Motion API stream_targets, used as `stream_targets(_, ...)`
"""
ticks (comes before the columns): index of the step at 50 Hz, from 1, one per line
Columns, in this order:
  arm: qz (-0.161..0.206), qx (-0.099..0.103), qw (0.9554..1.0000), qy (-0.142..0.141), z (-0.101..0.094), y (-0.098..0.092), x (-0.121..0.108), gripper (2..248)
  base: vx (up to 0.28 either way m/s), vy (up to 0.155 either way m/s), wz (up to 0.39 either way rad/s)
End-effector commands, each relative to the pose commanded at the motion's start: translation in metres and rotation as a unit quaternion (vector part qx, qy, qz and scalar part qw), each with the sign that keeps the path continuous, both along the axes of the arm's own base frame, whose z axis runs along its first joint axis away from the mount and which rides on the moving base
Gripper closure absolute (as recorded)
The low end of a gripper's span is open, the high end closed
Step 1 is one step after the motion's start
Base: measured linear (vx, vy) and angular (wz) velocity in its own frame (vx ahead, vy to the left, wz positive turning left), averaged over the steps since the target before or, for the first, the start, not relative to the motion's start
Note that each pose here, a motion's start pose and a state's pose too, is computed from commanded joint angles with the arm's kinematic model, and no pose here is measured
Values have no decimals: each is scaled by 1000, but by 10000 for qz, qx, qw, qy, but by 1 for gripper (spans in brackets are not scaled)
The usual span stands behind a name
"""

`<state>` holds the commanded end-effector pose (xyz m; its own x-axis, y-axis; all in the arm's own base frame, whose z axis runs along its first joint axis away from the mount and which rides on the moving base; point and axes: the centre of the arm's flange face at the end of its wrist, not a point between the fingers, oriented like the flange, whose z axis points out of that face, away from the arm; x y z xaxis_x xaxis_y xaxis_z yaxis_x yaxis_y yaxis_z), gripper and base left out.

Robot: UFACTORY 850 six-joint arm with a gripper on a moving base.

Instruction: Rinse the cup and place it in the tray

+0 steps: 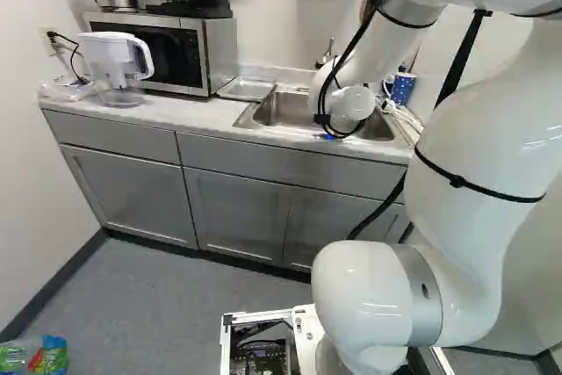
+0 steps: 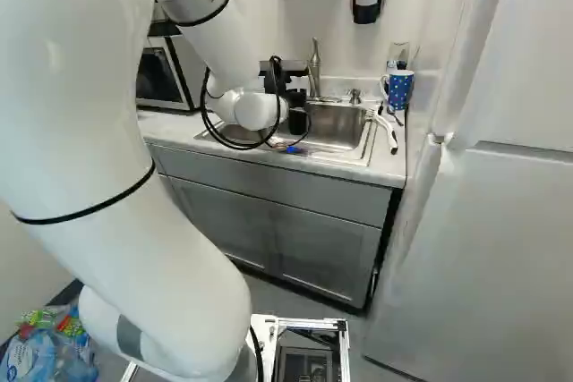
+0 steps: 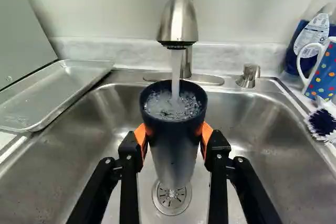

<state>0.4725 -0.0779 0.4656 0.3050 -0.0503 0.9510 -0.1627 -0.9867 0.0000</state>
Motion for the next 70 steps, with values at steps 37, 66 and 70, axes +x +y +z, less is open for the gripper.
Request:
stream_targets(37,454,-2,9990,-13,0,42,23,129,0,0,0)
stream_targets(66,877,-18,9959,-239,20,84,43,129,0,0,0)
stream_targets(70,910,-21,9954,-285,24,88,46,129,0,0,0)
